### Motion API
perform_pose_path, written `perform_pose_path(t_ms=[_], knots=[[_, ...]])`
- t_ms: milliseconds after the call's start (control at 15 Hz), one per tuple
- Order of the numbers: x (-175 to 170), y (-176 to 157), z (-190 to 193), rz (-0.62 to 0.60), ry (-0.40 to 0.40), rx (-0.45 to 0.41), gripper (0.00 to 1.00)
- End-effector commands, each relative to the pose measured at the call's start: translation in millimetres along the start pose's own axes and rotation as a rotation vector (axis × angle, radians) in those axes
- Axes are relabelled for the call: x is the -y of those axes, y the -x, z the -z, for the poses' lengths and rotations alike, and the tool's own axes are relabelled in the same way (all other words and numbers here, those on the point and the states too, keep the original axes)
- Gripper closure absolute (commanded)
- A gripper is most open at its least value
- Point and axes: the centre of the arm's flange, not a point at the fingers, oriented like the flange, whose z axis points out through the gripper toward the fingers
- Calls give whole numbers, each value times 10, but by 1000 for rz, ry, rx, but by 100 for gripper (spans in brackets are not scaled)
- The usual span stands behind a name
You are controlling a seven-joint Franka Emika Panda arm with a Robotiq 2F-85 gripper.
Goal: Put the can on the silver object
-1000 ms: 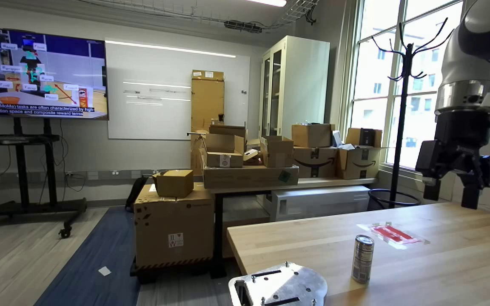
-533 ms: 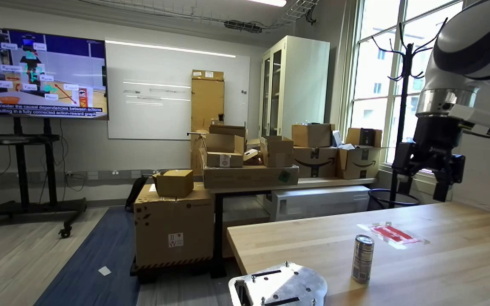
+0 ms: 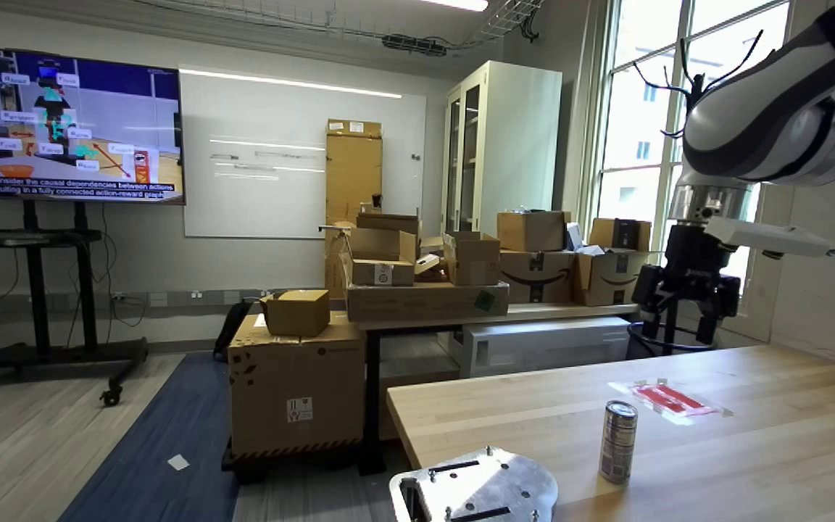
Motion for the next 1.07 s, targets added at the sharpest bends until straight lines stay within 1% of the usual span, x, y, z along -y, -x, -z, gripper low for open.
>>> perform_pose_path(t_ms=[0, 267, 600, 1000], knots=[[-38, -461, -136, -16, 27, -3, 0], [-99, -816, -390, -25, 33, 9, 0], [-251, -1159, -710, -52, 36, 22, 0], [-386, -1314, -1163, -70, 49, 47, 0]])
